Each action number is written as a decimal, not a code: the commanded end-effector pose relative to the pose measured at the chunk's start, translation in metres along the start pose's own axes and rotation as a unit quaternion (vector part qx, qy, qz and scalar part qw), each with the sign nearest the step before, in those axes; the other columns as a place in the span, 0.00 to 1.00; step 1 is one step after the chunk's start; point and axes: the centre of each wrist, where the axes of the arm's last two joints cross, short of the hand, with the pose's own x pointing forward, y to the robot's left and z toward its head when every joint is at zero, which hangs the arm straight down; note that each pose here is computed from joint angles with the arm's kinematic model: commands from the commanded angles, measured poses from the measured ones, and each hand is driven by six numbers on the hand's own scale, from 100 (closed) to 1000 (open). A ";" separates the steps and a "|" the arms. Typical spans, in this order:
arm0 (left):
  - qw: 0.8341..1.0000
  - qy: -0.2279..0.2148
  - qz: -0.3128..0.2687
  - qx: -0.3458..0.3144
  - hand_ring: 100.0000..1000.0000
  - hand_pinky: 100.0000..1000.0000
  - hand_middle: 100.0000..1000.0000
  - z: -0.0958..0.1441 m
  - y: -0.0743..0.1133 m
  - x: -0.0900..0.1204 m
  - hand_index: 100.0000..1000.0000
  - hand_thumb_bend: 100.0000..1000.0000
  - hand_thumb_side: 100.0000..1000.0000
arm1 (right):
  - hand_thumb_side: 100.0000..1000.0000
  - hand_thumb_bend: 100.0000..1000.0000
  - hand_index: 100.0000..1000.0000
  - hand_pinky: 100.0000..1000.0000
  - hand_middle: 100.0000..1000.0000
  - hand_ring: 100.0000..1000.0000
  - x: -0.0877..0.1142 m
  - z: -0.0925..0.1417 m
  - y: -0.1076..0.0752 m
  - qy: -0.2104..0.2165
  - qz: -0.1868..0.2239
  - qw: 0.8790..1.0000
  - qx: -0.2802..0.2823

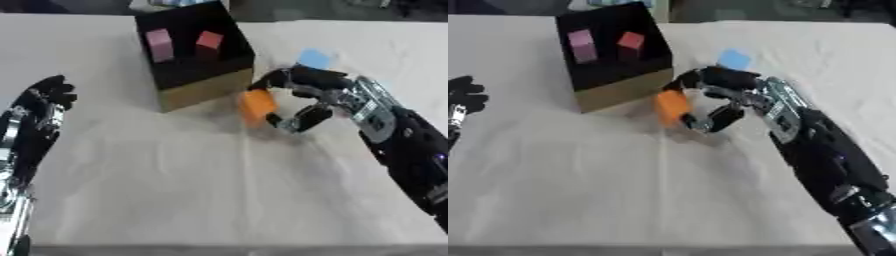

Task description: Pick up objects on the table and place them in the box.

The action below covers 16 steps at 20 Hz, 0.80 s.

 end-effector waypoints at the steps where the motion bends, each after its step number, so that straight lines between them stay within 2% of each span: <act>1: 1.000 -0.011 -0.009 -0.002 0.73 0.79 0.69 -0.002 0.005 0.006 0.84 0.00 0.62 | 0.14 0.00 0.60 0.75 0.72 0.77 0.003 0.003 -0.044 -0.050 0.051 0.997 0.007; 5: 1.000 -0.010 -0.010 -0.003 0.73 0.79 0.69 -0.001 0.005 0.005 0.84 0.00 0.62 | 0.10 0.00 0.61 0.75 0.72 0.77 0.007 -0.003 -0.077 -0.046 0.064 0.997 -0.025; 10: 1.000 -0.009 -0.008 -0.010 0.73 0.79 0.69 -0.001 0.003 0.005 0.84 0.00 0.61 | 0.06 0.00 0.63 0.75 0.73 0.77 0.004 -0.022 -0.103 -0.026 0.072 0.996 -0.054; 13: 1.000 -0.007 -0.007 -0.016 0.73 0.79 0.69 -0.001 0.001 0.003 0.84 0.00 0.61 | 0.06 0.00 0.64 0.76 0.73 0.78 -0.002 -0.038 -0.105 -0.001 0.078 0.996 -0.051; 16: 1.000 -0.008 -0.004 -0.024 0.73 0.79 0.69 -0.001 -0.001 0.003 0.84 0.00 0.61 | 0.07 0.00 0.66 0.76 0.73 0.78 -0.007 -0.054 -0.094 0.026 0.076 0.996 -0.045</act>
